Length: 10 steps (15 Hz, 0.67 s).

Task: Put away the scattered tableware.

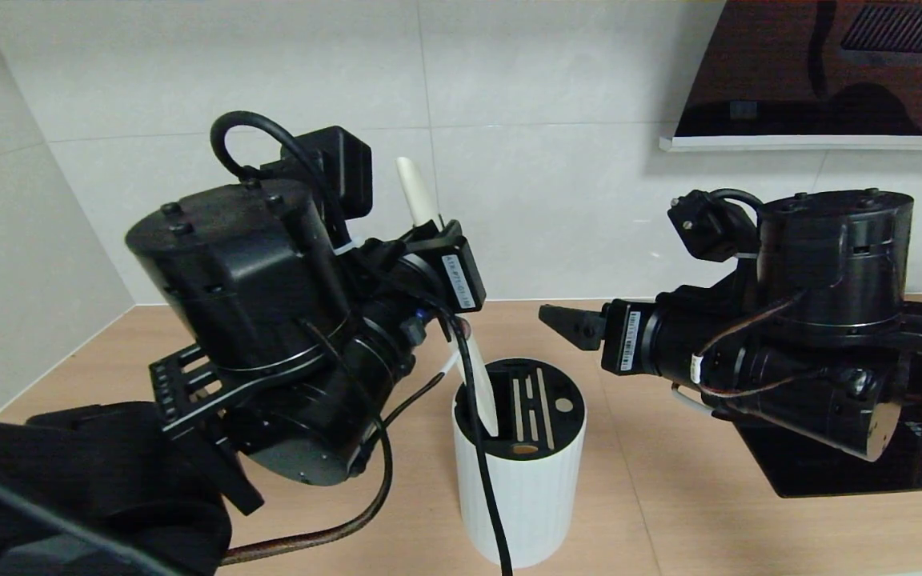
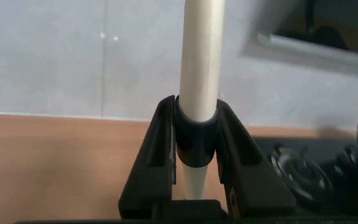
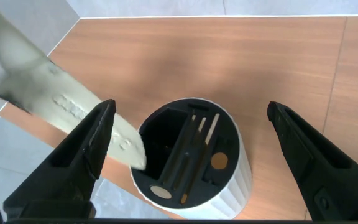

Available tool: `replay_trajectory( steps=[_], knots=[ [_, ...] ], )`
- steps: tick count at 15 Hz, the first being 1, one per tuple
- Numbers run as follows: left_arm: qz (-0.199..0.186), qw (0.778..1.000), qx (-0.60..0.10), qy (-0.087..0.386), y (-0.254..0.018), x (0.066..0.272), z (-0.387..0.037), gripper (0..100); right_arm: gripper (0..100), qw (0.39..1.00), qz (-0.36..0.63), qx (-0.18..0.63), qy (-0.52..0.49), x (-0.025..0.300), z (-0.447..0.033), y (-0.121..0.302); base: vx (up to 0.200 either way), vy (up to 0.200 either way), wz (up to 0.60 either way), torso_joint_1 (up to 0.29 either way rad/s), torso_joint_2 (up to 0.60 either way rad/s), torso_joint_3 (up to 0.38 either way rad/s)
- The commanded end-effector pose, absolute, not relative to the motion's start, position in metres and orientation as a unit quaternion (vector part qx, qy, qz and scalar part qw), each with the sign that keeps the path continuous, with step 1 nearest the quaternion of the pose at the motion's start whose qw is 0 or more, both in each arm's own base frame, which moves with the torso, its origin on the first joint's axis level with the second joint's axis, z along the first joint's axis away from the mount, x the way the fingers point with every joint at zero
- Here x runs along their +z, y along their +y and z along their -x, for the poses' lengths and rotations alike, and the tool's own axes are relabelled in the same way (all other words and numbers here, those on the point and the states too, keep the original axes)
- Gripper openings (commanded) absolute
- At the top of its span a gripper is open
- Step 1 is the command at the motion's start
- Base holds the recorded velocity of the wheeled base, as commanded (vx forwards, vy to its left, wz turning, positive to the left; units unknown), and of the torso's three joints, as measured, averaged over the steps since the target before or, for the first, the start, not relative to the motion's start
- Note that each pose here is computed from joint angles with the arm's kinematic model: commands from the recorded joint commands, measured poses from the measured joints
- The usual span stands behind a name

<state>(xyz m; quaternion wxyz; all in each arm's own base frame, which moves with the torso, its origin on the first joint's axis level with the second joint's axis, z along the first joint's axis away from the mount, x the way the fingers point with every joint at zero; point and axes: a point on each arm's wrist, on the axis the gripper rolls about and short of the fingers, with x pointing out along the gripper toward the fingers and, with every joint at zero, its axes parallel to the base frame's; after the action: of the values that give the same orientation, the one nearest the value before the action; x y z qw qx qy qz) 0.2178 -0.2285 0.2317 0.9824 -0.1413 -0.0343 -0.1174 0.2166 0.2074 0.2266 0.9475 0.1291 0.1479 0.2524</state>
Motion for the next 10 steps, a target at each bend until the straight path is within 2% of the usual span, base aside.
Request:
replay_trajectory(
  steps=[1,6,10],
  knots=[
    [0.134,0.983,-0.119,-0.025,-0.235,0.221,-0.222,0,100,0.947,-0.128,0.253,0.150,0.225,-0.217,0.208,0.000,0.000,0.00,0.000,0.00,0.000],
    [0.134,0.983,-0.119,-0.026,-0.239,0.217,-0.225,0,100,0.947,-0.126,0.252,0.153,0.223,-0.218,0.209,0.000,0.000,0.00,0.000,0.00,0.000],
    [0.119,0.986,-0.116,-0.006,-0.246,0.200,-0.231,0,100,0.947,-0.125,0.251,0.154,0.222,-0.217,0.209,0.000,0.000,0.00,0.000,0.00,0.000]
  ],
)
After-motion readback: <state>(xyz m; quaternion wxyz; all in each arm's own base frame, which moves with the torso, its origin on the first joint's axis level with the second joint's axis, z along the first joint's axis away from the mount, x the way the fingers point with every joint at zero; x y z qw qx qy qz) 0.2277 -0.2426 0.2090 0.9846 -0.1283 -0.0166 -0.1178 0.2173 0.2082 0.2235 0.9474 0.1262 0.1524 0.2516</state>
